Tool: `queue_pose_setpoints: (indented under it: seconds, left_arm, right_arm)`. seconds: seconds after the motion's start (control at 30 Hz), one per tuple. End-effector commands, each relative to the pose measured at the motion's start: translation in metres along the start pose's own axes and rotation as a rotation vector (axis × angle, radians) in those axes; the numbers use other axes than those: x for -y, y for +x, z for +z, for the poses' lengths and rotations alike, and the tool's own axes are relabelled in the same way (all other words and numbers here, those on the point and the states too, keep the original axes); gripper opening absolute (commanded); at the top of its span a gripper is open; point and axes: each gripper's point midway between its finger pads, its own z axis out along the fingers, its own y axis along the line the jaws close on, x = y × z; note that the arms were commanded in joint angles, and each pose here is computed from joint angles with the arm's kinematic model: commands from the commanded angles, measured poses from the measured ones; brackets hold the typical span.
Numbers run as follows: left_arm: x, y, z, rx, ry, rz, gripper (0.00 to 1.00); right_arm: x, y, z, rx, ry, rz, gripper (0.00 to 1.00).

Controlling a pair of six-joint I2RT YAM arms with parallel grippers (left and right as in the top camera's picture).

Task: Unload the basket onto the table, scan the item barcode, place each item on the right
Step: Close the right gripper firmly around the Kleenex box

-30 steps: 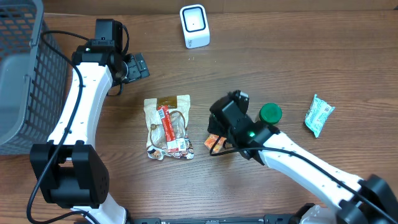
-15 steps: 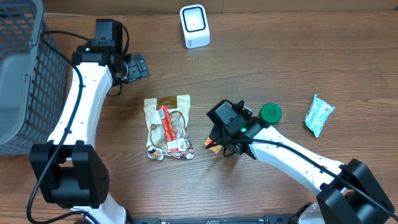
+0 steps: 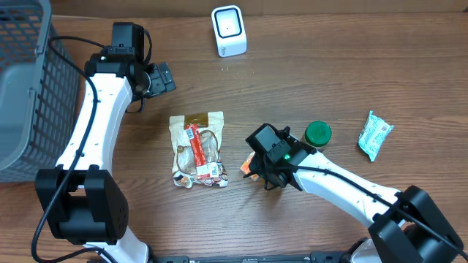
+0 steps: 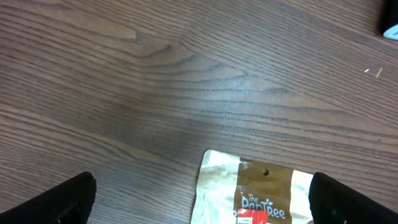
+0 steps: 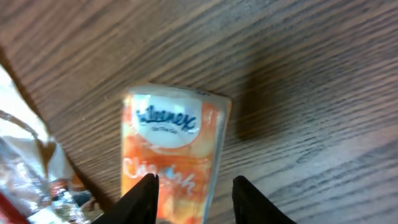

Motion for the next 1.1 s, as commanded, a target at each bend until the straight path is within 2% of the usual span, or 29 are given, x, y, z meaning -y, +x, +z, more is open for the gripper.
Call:
queue_pose_setpoints:
  seconds: [0.0,0.47,0.63,0.73,0.87,1.07]
  left_arm:
    - [0.005,-0.008,-0.012,0.035,0.022,-0.006,1.00]
    - [0.005,-0.008,-0.012,0.035,0.022,-0.006,1.00]
    - [0.005,-0.008,-0.012,0.035,0.022,-0.006,1.00]
    - [0.005,-0.008,-0.012,0.034,0.022,-0.006,1.00]
    - [0.005,-0.008,-0.012,0.035,0.022,-0.006,1.00]
    - [0.005,-0.008,-0.012,0.035,0.022,-0.006,1.00]
  right_arm:
    - [0.005,0.000,0.004,0.001,0.004,0.009,0.38]
    - [0.004,-0.003,0.009,0.017,0.005,0.009,0.36]
    - [0.009,-0.001,0.014,0.011,0.024,0.029,0.32]
    - [0.014,0.001,0.019,0.011,0.024,0.038,0.23]
    - [0.021,0.004,0.024,0.010,0.029,0.069,0.06]
    - [0.014,0.001,0.025,0.018,-0.002,0.069,0.04]
